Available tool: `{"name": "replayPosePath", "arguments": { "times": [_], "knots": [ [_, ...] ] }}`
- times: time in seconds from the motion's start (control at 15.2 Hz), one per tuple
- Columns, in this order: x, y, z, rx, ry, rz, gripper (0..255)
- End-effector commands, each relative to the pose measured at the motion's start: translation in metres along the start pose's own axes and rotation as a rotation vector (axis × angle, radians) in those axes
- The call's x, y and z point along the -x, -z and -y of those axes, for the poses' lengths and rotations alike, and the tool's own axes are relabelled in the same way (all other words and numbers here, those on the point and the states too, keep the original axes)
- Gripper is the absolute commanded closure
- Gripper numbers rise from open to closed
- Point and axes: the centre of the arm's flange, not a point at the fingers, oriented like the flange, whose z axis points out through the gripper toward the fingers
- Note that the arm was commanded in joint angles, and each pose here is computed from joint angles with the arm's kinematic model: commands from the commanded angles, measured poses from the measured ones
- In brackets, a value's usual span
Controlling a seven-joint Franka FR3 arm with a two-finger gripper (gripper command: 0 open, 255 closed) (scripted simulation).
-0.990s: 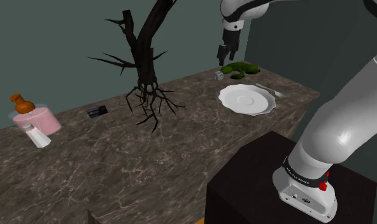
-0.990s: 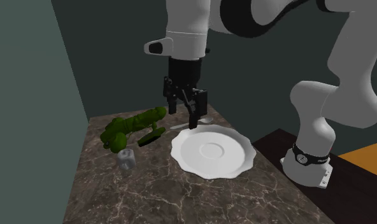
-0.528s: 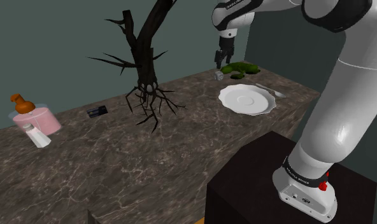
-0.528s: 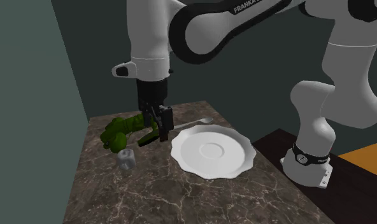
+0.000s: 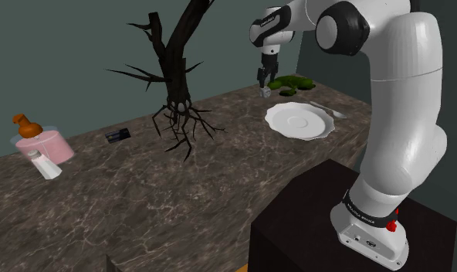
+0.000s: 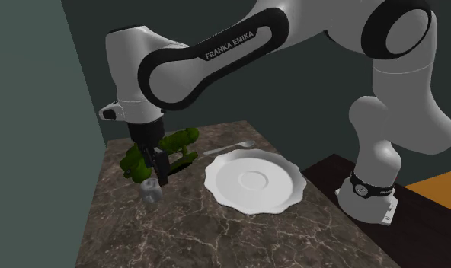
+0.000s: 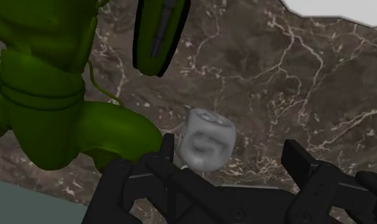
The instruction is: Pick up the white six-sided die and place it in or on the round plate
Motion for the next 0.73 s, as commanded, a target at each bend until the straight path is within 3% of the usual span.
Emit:
{"name": "replayPosePath", "arguments": {
  "times": [0.0, 0.46, 0.66],
  "knots": [
    [-0.008, -0.01, -0.012, -0.003, 0.002, 0.008, 0],
    [-0.008, -0.05, -0.012, -0.003, 0.002, 0.008, 0],
    [-0.008, -0.05, -0.012, -0.003, 0.001, 0.008, 0]
  ]
}}
